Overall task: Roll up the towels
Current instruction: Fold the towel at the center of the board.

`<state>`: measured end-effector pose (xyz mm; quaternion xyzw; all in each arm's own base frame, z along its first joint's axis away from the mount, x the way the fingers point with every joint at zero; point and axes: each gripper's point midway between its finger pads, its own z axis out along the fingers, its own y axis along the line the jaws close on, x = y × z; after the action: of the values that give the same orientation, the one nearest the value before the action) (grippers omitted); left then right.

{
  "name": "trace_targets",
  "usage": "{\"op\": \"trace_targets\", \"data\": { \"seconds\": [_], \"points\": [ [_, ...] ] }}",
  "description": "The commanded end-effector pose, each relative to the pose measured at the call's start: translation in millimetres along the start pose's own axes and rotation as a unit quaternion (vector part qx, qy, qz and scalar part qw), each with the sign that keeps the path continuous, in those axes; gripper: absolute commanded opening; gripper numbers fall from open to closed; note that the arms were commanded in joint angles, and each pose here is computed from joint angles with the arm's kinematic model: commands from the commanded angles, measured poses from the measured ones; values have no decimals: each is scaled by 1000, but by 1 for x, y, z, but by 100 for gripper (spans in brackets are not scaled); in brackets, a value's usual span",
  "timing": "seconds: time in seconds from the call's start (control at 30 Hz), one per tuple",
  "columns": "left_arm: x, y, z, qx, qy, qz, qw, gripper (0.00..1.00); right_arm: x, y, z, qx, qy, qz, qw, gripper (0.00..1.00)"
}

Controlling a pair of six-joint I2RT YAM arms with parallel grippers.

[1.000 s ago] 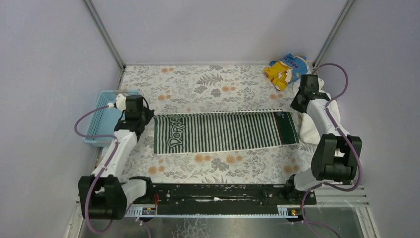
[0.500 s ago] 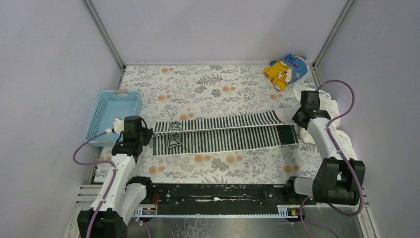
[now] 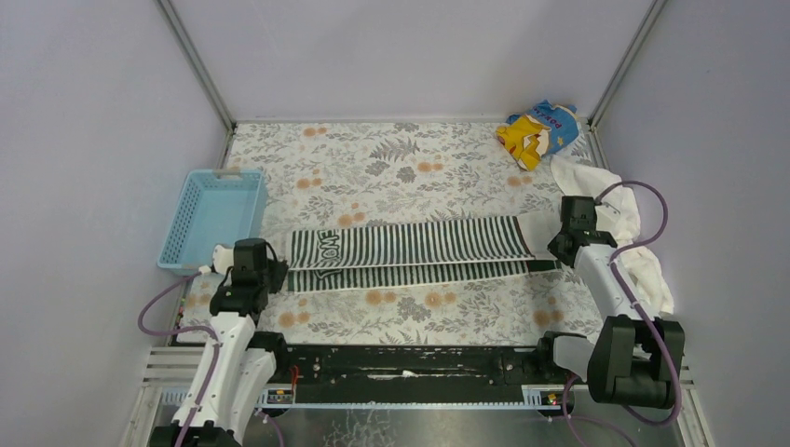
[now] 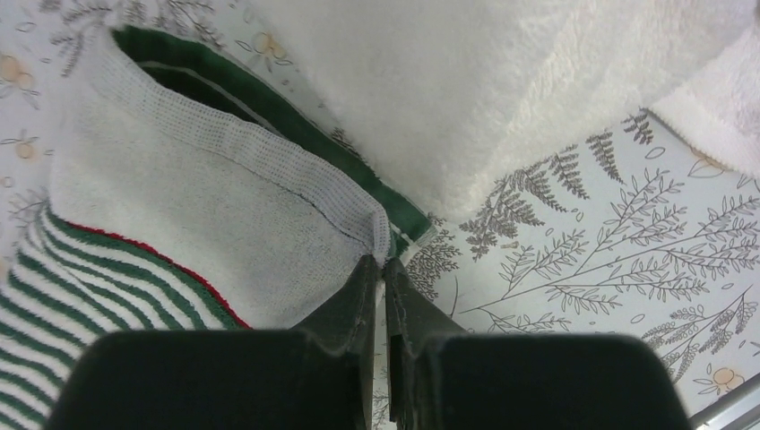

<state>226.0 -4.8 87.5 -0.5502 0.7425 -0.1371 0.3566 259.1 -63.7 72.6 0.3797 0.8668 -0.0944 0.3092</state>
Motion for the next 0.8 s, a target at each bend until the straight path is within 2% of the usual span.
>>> {"op": "trace_targets", "data": {
  "seconds": [0.0,0.3,0.67,0.77],
  "points": [
    [4,26,8,-35,-7,-20,999,0,-5,-13,11,41,-23,25,999,10],
    [26,45,22,-38,25,-30,999,0,4,-12,27,55,-5,22,998,10],
    [30,45,21,-40,36,-32,998,0,12,-12,34,62,13,22,998,10],
    [25,42,18,-42,29,-30,998,0,6,-12,31,61,3,25,998,13]
  ]
}}
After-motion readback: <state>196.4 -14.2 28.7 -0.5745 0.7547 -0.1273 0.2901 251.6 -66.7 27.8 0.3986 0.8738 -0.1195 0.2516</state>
